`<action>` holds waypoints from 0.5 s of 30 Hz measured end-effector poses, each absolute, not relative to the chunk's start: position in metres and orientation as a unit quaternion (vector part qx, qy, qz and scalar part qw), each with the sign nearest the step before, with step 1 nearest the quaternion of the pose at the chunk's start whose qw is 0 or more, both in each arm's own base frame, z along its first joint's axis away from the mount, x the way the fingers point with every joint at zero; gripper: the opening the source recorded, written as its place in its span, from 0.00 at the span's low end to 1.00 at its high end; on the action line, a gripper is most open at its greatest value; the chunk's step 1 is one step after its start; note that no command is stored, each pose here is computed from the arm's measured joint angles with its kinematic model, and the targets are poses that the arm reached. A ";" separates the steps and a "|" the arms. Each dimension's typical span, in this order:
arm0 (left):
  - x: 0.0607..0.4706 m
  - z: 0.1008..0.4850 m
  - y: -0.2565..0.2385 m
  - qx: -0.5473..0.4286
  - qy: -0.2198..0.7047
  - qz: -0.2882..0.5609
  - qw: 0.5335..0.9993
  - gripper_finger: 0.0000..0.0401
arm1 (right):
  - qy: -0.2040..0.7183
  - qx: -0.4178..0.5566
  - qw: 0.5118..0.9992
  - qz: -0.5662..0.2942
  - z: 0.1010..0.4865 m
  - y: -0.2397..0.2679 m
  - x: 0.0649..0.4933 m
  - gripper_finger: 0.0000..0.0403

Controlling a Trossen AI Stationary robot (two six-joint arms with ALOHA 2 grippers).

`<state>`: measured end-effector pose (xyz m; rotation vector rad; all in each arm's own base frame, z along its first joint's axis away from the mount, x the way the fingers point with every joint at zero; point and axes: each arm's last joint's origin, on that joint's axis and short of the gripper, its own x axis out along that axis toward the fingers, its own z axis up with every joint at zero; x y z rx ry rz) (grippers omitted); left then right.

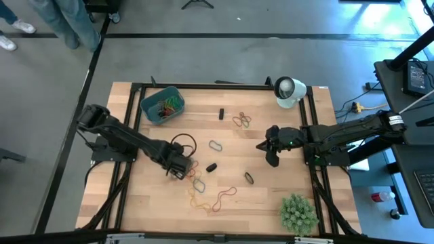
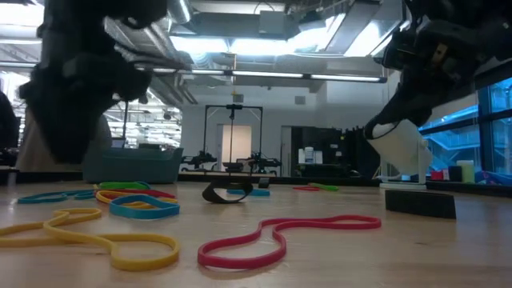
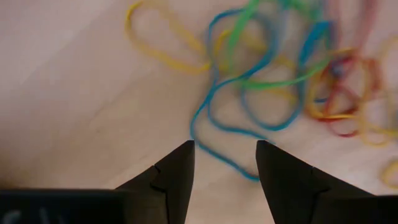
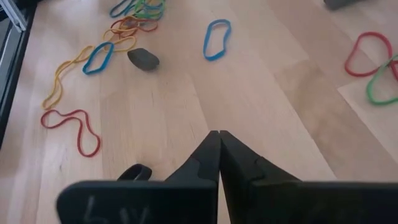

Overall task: Pick and place rubber bands into bin
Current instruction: Put the blue rubber band into the bin

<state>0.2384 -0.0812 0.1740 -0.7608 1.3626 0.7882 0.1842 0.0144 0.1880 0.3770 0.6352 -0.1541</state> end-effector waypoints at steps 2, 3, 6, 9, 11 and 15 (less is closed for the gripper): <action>0.236 0.168 -0.081 -0.348 0.599 0.348 0.631 0.39 | 0.311 0.175 0.931 -0.072 0.188 0.014 0.184 0.03; 0.235 0.164 -0.081 -0.354 0.598 0.348 0.629 0.38 | 0.311 0.174 0.932 -0.072 0.188 0.014 0.184 0.03; 0.232 0.157 -0.080 -0.366 0.590 0.353 0.626 0.35 | 0.311 0.175 0.931 -0.072 0.188 0.014 0.184 0.03; 0.228 0.148 -0.078 -0.377 0.584 0.360 0.622 0.32 | 0.311 0.176 0.931 -0.072 0.188 0.014 0.184 0.03; 0.225 0.142 -0.077 -0.381 0.581 0.361 0.622 0.32 | 0.312 0.178 0.931 -0.066 0.188 0.015 0.184 0.03; 0.218 0.133 -0.075 -0.393 0.574 0.371 0.615 0.27 | 0.313 0.179 0.931 -0.064 0.188 0.015 0.184 0.03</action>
